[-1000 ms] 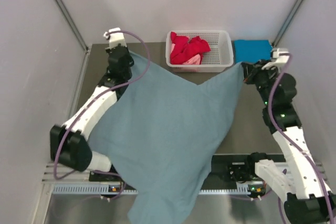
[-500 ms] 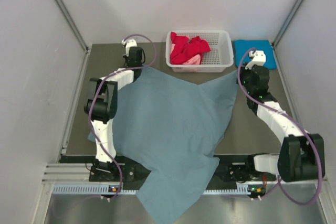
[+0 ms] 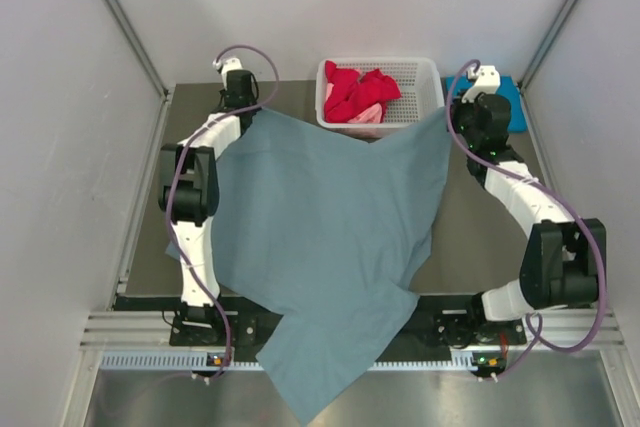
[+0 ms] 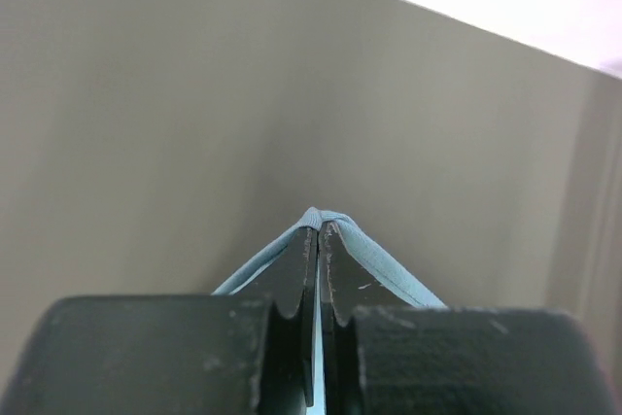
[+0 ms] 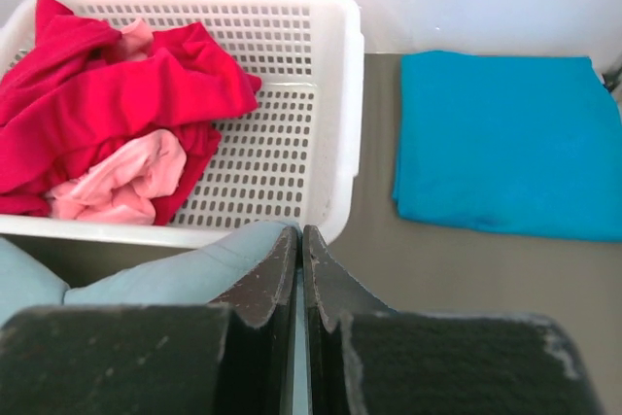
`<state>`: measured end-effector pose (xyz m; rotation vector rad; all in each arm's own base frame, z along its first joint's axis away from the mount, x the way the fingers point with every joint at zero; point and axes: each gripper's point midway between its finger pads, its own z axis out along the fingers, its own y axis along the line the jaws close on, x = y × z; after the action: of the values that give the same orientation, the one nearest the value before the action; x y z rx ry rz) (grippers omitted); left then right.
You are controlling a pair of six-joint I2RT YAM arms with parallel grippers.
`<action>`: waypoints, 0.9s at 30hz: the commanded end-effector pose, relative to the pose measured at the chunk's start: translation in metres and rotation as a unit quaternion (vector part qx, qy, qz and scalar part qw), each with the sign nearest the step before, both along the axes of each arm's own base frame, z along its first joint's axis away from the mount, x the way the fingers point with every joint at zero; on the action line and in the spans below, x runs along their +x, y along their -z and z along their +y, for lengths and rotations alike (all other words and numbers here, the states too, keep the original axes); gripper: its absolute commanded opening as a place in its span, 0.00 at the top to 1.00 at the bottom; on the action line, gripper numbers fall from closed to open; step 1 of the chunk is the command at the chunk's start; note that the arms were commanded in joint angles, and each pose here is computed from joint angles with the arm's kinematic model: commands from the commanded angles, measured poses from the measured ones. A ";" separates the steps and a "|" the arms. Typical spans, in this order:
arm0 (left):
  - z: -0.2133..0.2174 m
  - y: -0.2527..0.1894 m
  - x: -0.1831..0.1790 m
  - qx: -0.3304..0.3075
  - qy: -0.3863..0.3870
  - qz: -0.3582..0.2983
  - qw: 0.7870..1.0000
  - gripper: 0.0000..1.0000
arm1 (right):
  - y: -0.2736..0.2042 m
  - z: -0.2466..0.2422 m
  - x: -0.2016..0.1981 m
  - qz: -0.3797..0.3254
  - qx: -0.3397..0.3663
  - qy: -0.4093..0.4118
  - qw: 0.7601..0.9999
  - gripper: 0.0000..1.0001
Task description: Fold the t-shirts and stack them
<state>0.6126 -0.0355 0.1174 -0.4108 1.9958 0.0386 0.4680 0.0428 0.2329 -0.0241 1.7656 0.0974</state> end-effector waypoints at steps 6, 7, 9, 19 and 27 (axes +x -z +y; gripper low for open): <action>0.015 -0.008 0.009 -0.028 0.002 0.002 1.000 1.00 | -0.045 0.009 0.025 -0.039 -0.003 -0.035 0.999 1.00; 0.018 -0.008 0.008 -0.031 -0.002 0.002 1.000 1.00 | -0.051 0.009 0.028 -0.043 -0.003 -0.037 0.998 1.00; 0.028 -0.009 0.008 -0.039 -0.015 0.001 0.999 1.00 | -0.049 0.013 0.032 -0.038 0.002 -0.046 0.998 1.00; 0.022 -0.006 0.009 -0.077 0.013 0.007 0.997 1.00 | -0.041 0.028 0.040 -0.002 0.006 -0.080 0.997 1.00; 0.008 -0.020 0.007 -0.100 0.058 0.030 0.993 1.00 | -0.050 0.028 0.009 0.034 0.012 -0.079 0.996 1.00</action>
<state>0.6114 -0.0235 0.1117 -0.4598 2.1152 -0.1617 0.4892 0.0710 0.2236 -0.1389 1.9263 0.2285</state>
